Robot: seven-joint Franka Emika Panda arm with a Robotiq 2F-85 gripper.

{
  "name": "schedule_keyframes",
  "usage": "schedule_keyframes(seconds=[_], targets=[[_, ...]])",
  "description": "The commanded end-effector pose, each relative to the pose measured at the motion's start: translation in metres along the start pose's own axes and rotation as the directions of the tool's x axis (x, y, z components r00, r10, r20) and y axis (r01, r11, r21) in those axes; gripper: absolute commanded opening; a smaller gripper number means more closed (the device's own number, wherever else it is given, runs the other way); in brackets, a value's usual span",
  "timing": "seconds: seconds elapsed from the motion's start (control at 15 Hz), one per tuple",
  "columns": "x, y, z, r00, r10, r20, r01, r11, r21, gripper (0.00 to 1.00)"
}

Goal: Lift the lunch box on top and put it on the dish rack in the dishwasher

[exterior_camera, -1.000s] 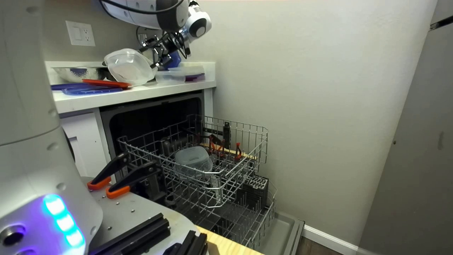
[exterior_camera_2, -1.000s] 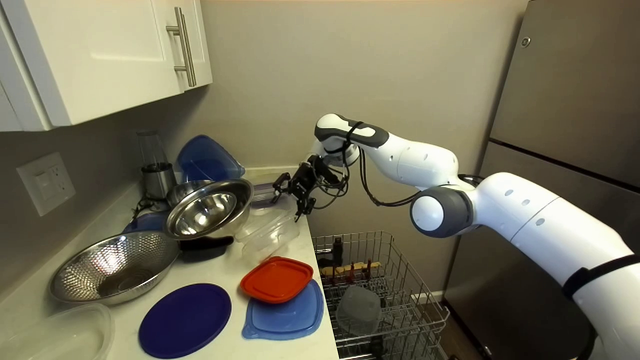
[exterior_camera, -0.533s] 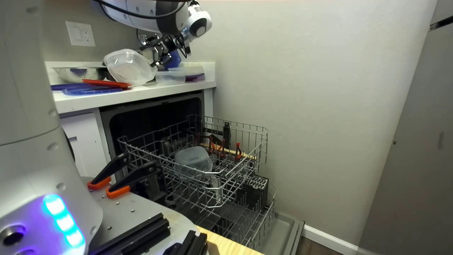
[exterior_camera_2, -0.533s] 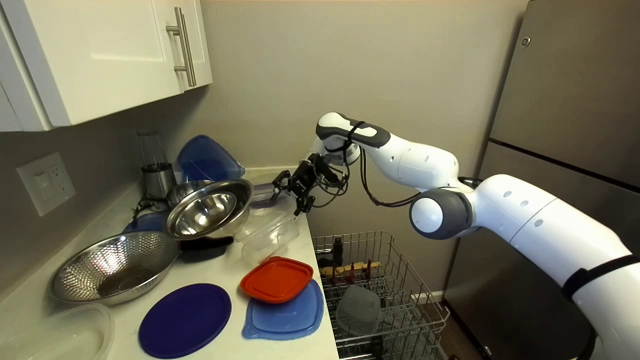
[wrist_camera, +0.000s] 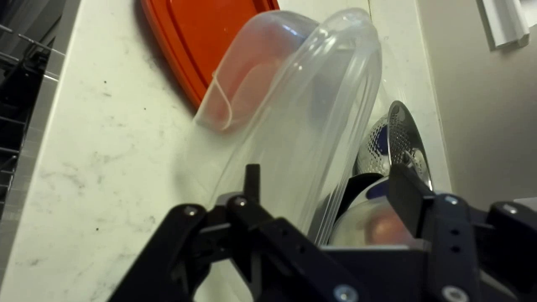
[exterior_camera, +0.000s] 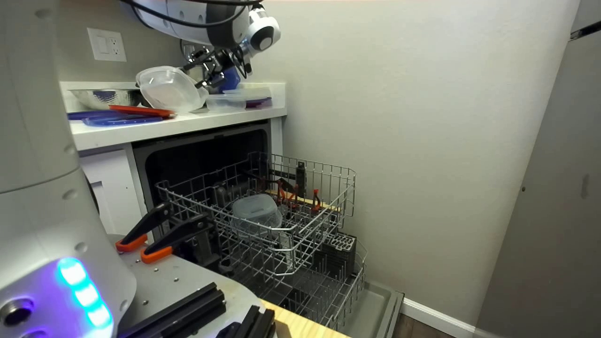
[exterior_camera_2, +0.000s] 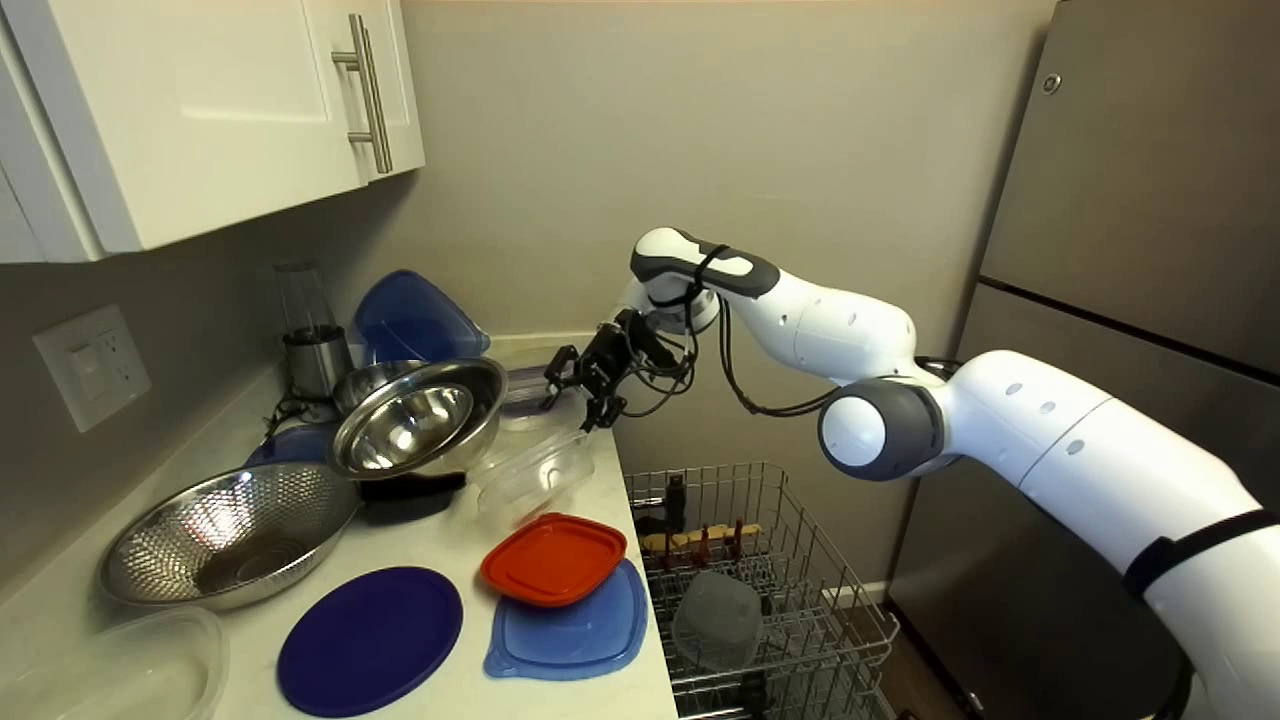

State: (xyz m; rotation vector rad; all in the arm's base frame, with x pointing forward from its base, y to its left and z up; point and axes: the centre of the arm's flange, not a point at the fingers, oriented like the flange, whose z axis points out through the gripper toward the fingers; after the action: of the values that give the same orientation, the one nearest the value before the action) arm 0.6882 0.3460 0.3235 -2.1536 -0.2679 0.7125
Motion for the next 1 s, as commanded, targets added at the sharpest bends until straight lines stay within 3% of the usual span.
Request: schedule_keyframes(seconds=[0.0,0.4,0.93], targets=[[0.0189,-0.0069,-0.0068,1.000,0.003,0.030,-0.003,1.000,-0.005,0.44],[0.0192,-0.0065,-0.0070,1.000,0.003,0.026,-0.003,1.000,-0.003,0.03],[0.0135,-0.0081,-0.0146,1.000,-0.010,0.007,0.010,1.000,-0.002,0.02]])
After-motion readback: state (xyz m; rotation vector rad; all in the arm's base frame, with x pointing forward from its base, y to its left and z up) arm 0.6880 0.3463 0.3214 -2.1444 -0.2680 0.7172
